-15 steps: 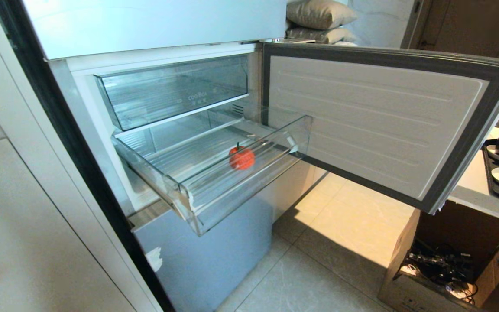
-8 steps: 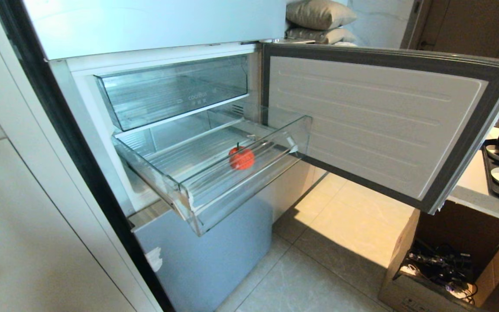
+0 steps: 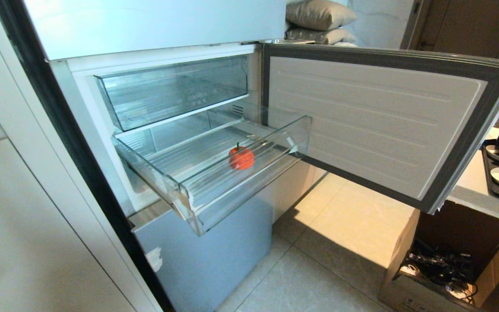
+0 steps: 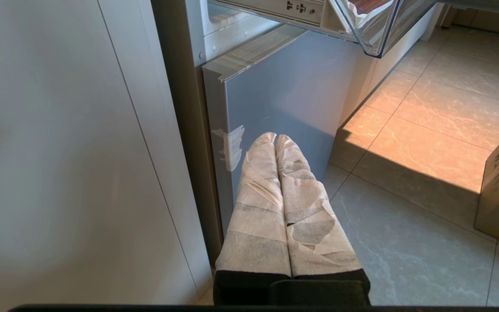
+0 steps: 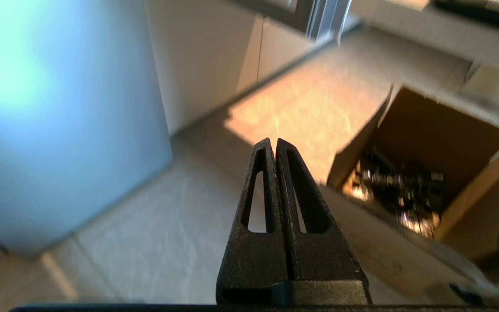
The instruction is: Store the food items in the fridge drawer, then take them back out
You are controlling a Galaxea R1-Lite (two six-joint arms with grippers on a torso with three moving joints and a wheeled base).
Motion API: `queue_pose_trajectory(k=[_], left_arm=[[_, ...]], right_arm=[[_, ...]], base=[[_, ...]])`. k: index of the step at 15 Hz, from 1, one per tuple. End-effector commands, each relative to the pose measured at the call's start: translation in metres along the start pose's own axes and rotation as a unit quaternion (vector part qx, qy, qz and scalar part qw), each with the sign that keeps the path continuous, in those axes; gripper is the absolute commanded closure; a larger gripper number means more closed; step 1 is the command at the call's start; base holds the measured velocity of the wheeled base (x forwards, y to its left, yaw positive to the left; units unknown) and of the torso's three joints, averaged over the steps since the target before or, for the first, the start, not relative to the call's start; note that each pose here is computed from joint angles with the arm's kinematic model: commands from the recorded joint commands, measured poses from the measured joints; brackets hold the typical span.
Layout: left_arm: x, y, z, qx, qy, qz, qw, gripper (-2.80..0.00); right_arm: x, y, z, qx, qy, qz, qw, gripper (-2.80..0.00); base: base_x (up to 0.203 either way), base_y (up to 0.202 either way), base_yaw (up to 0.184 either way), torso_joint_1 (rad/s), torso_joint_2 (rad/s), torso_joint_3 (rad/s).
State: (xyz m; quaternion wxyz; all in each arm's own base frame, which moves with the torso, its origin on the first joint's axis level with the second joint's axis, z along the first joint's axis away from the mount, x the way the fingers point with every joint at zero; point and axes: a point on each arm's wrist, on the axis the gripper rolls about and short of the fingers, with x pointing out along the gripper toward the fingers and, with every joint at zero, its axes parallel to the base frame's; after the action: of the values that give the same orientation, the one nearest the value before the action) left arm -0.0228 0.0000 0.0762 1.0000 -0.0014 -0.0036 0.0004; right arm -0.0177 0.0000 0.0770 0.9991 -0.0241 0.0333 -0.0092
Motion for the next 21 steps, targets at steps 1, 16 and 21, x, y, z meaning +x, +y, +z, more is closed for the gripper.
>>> queue_pose_trajectory(k=[1, 16, 21], left_arm=[[0.0002, 0.0, -0.0003, 0.0, 0.001, 0.0, 1.0, 0.0], [0.0002, 0.0, -0.0003, 0.0, 0.001, 0.0, 1.0, 0.0], [0.0002, 0.0, -0.0003, 0.0, 0.001, 0.0, 1.0, 0.0]], right_arm=[[-0.0048, -0.0002, -0.0022, 0.012, -0.031, 0.0, 0.999, 0.0], [-0.0048, -0.0006, -0.0018, 0.044, -0.032, -0.007, 0.998, 0.0], [-0.0048, -0.0006, -0.0018, 0.044, -0.032, -0.007, 0.998, 0.0]], base=[[0.0, 0.0, 0.0, 0.0, 0.0, 0.0], [-0.001, -0.004, 0.083, 0.002, 0.0, 0.002], [0.001, -0.01, 0.15, 0.004, 0.0, 0.002]])
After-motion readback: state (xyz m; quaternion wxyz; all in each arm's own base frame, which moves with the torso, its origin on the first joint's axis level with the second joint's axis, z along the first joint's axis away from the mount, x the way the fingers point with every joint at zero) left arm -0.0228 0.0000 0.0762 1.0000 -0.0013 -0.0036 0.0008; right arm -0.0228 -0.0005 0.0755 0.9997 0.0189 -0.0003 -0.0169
